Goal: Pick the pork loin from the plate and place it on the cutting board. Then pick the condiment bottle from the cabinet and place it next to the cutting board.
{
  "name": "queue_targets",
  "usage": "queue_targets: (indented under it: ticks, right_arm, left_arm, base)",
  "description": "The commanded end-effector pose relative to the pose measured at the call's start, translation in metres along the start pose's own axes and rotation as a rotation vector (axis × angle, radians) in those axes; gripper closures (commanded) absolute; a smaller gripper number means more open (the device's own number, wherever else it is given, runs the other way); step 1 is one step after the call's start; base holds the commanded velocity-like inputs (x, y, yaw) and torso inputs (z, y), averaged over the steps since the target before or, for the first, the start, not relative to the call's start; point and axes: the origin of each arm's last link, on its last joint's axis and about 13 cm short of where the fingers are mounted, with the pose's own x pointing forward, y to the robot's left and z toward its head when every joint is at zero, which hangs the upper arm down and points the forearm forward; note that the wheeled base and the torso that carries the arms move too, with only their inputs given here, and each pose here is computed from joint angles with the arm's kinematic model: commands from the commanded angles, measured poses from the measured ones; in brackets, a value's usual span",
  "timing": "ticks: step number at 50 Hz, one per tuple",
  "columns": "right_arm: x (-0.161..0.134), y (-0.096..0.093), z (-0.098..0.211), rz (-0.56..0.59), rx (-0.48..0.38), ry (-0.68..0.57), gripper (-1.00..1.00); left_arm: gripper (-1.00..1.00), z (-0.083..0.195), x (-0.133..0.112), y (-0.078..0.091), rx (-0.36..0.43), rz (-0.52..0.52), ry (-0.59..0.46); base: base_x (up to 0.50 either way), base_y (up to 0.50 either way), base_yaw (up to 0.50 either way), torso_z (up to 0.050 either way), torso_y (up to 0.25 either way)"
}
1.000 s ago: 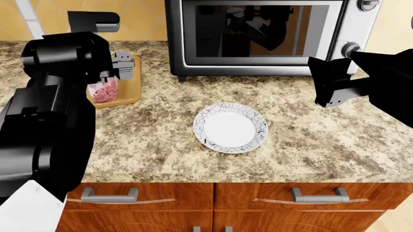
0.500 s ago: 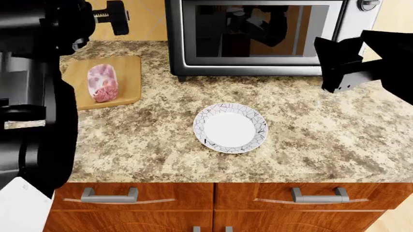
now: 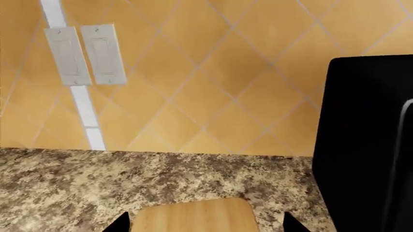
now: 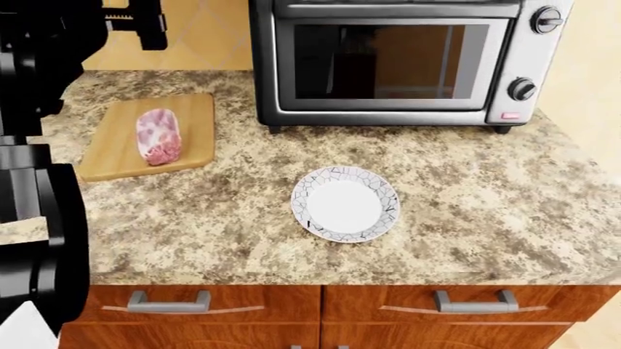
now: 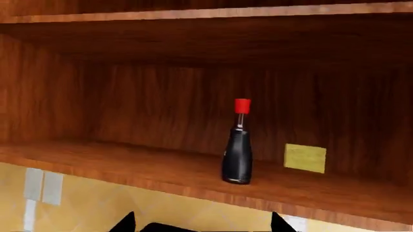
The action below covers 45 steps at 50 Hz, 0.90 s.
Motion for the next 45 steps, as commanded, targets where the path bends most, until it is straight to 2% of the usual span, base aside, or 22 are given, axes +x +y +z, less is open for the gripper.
queue_targets:
  ticks: [1,2,12,18,28,33,38,45]
  right_arm:
    - [0.026,0.011,0.058,-0.088,-0.170,-0.041,-1.00]
    - [0.026,0.008,0.057,-0.143,-0.189,-0.030,-1.00]
    - [0.046,0.011,0.043,-0.182,-0.159,-0.018,-1.00]
    - [0.056,0.012,0.033,-0.209,-0.091,-0.006,-1.00]
    - [0.056,0.012,0.033,-0.209,-0.091,-0.006,-1.00]
    - [0.056,0.012,0.033,-0.209,-0.091,-0.006,-1.00]
    - [0.056,0.012,0.033,-0.209,-0.091,-0.006,-1.00]
    - [0.056,0.012,0.033,-0.209,-0.091,-0.006,-1.00]
  left_arm:
    - [-1.00,-0.003,0.004,0.008,0.067,-0.019,-0.034]
    - [-1.00,-0.002,0.005,0.009,0.077,-0.019,-0.042]
    - [-1.00,0.002,0.018,0.014,0.151,-0.078,-0.037]
    - [-1.00,0.012,0.025,0.019,0.232,-0.148,-0.030]
    - [-1.00,0.019,0.037,0.027,0.313,-0.187,-0.044]
    - [-1.00,0.019,0.037,0.030,0.380,-0.218,-0.036]
    - [-1.00,0.007,0.040,0.033,0.454,-0.235,0.013]
    - [-1.00,0.000,0.040,0.044,0.454,-0.209,0.041]
  base:
    - [0.00,0.00,0.00,0.049,0.145]
    - [0.00,0.00,0.00,0.050,0.146]
    - [0.00,0.00,0.00,0.049,0.146]
    - [0.00,0.00,0.00,0.049,0.146]
    - [0.00,0.00,0.00,0.049,0.146]
    - [0.00,0.00,0.00,0.001,0.000]
    - [0.00,0.00,0.00,0.000,0.000]
    - [0.00,0.00,0.00,0.000,0.000]
